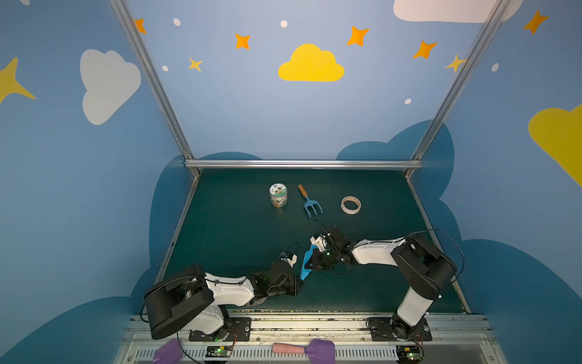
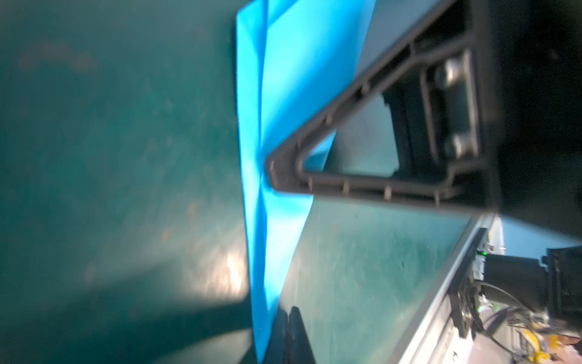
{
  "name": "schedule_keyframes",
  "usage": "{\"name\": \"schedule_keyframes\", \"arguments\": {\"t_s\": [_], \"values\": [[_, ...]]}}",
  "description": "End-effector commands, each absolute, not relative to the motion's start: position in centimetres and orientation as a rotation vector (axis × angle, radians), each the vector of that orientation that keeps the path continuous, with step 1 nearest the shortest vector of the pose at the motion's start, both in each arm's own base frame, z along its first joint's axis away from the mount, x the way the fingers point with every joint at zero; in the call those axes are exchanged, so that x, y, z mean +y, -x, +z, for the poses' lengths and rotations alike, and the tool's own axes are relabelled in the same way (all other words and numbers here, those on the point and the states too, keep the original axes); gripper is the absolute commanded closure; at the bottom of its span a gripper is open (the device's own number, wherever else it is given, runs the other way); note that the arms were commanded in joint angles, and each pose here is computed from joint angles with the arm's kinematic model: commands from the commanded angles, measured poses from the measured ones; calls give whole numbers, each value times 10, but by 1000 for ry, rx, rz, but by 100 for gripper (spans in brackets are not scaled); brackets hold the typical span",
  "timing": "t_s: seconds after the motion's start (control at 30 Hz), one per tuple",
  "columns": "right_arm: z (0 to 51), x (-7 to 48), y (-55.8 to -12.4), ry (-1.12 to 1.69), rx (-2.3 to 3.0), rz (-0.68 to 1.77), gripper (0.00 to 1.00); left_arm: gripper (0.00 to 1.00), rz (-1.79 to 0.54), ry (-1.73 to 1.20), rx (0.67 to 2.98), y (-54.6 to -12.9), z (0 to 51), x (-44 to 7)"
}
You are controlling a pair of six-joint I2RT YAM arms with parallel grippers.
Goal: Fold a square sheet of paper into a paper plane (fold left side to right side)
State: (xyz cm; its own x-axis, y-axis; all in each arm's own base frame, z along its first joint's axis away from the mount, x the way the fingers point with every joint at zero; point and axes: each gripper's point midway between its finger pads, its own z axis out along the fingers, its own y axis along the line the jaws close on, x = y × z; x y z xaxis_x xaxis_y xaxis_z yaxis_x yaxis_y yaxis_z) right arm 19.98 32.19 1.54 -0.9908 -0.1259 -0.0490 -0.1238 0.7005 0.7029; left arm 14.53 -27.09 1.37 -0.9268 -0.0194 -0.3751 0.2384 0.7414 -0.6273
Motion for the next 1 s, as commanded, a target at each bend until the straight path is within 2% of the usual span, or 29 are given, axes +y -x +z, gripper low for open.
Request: {"name": "schedule_keyframes", "arguments": {"t_s": [0.0, 0.17, 0.43, 0.7, 0.97], "values": [[-23, 282, -188, -67, -2951, -909, 100, 97, -708, -72, 2804, -113, -39, -207], [-24, 281, -188, -64, -2951, -910, 100, 97, -685, -33, 2698, -128, -5, -200], [-32, 278, -184, -49, -2943, -900, 100, 97, -802, -56, 2564, -161, 46, -231], [-34, 277, -184, -41, -2939, -899, 100, 97, -838, -180, 2577, -181, 45, -278], [-33, 278, -184, -43, -2934, -908, 100, 96, -832, -221, 2608, -191, 30, -294]]}}
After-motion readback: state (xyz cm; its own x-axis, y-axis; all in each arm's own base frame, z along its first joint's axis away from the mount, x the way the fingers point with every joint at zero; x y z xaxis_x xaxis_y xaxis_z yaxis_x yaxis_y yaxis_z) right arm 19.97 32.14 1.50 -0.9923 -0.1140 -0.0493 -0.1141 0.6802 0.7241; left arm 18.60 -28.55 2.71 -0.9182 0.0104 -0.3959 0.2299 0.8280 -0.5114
